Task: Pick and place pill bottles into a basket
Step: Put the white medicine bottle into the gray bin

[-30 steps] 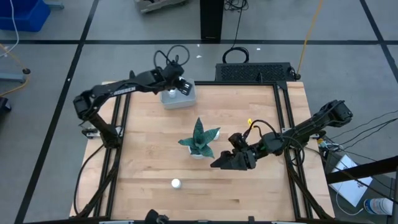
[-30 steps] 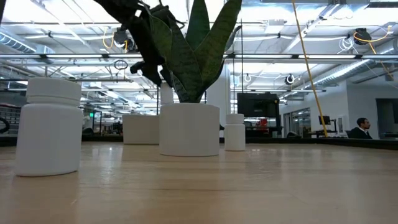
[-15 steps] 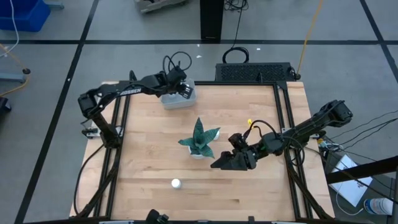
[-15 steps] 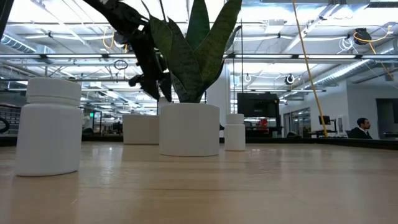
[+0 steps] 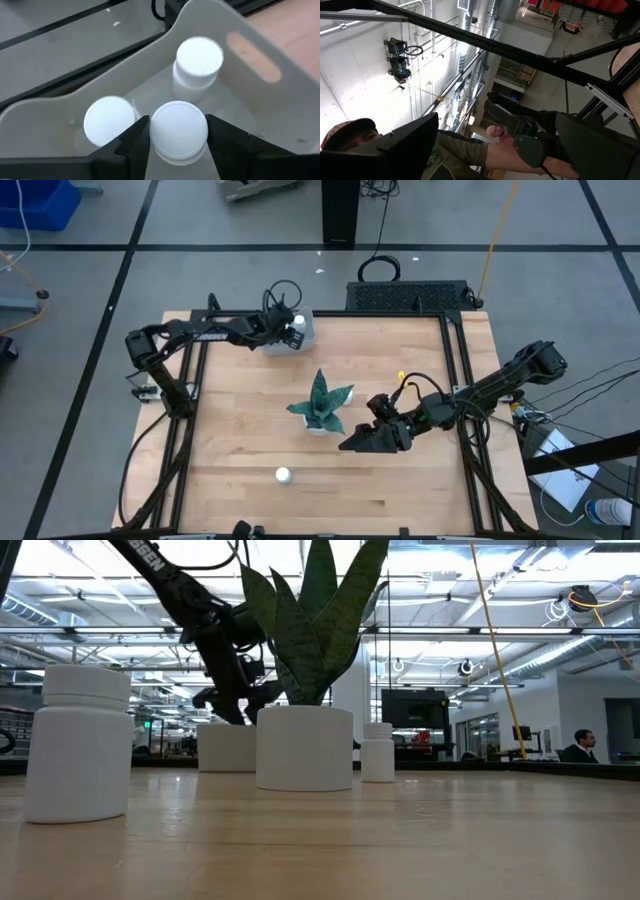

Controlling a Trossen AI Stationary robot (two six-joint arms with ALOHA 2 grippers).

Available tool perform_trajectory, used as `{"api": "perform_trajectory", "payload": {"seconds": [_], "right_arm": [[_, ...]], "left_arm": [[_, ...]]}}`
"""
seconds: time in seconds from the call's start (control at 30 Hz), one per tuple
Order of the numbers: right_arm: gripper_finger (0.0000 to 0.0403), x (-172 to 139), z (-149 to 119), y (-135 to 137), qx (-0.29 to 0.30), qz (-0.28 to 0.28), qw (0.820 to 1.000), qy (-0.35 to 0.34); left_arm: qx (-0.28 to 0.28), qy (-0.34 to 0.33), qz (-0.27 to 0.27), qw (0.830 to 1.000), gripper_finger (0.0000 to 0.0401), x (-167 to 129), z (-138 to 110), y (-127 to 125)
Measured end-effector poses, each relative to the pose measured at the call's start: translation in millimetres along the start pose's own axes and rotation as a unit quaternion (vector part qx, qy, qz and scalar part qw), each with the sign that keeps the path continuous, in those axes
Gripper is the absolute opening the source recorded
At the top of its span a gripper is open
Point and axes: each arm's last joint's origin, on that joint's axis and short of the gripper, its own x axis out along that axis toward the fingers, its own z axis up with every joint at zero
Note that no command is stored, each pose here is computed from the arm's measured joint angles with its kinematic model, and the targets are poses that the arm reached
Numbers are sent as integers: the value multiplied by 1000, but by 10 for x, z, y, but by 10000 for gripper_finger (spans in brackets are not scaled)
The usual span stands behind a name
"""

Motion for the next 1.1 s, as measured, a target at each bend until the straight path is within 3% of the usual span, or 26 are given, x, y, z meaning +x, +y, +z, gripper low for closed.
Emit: {"api": "perform_trajectory", "payload": {"seconds": [0.37,0.77,1.1], "right_arm": [[393,0,1,1,0,0,1000,-1],[393,-1,36,-10,-2,-2,1000,-6],[393,-3,115,-26,-30,-3,999,-22]], "left_arm": [[1,-3,9,1000,190,58,-139,48],[-9,-6,-9,1000,281,50,-109,28],[-33,-68,-54,996,338,-391,120,77]]}}
